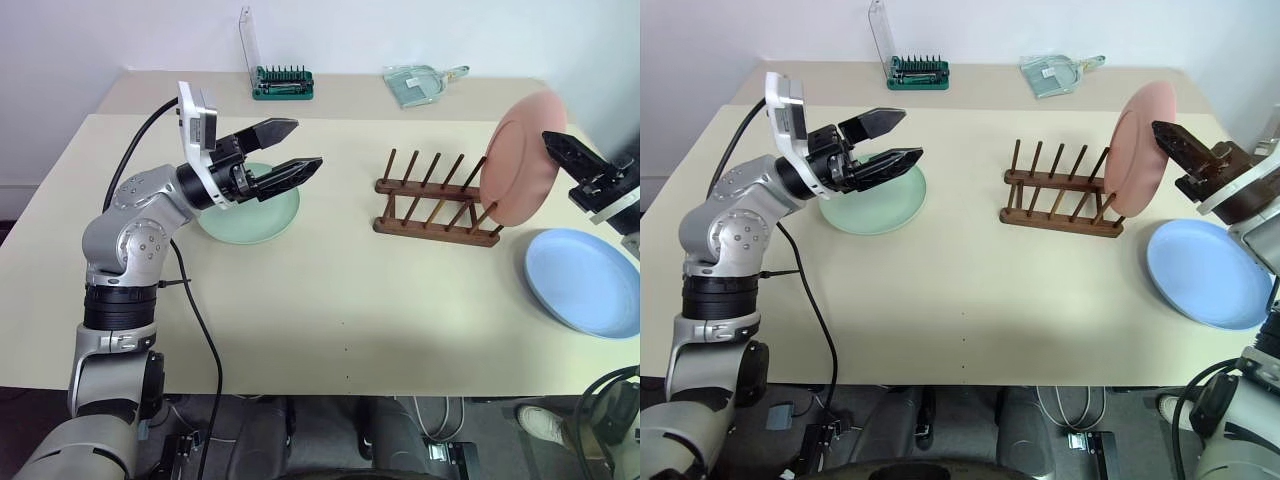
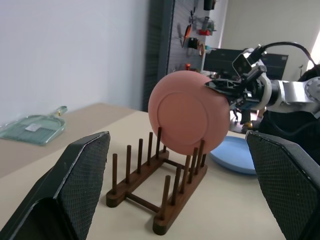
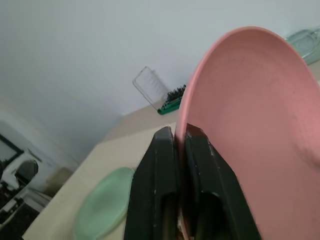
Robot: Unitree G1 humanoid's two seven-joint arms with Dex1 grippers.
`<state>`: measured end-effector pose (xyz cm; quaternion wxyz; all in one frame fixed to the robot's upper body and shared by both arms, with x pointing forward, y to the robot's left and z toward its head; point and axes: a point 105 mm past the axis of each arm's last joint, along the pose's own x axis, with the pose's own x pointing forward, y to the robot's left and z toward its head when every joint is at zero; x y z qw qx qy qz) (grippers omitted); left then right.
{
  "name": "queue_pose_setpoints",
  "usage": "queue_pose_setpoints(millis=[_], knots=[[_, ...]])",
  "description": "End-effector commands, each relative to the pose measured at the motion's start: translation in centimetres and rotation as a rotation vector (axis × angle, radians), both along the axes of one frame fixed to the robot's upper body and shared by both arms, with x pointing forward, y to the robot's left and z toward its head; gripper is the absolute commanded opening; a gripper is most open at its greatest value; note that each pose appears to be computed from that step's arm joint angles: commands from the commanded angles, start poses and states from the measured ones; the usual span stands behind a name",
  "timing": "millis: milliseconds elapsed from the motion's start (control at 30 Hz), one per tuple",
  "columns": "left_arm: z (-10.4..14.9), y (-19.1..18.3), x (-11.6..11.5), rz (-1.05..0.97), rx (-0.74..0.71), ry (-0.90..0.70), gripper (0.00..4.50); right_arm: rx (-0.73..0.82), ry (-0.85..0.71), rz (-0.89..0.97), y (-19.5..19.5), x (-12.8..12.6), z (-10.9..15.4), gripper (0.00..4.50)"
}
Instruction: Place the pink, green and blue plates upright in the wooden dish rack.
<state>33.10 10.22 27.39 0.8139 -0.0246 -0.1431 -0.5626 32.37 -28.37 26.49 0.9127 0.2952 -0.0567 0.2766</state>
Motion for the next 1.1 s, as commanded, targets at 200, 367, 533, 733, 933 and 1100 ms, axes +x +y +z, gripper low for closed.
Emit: queue_pose_setpoints(millis=[200,367,533,733,933,1100], knots=[[0.8,0.4,-0.3,0.016,-0.011,-0.033,4.5,-0.02,-0.063,0.017,0.3,-0.2,1.2,4.46],[0.8,0.6,0.0,0.026,-0.014,-0.029,4.5,-0.088,-0.123,-0.057,-1.0,0.1,2.0,4.46],[0.9,0.8,0.3,0.033,-0.017,-0.024,4.5,-0.133,-0.181,-0.081,-2.2,-0.4,3.1,4.46],[0.3,1.4,1.9,0.122,-0.013,0.034,4.5,-0.158,-0.381,-0.239,-4.3,-0.9,6.6,4.46],[0.3,3.8,4.7,0.308,0.062,0.137,4.5,-0.092,-0.652,-0.116,-1.1,-3.4,11.6,4.46],[0.8,8.4,7.8,0.561,0.106,0.281,4.5,-0.119,-0.739,0.181,5.1,-5.8,12.1,4.46]])
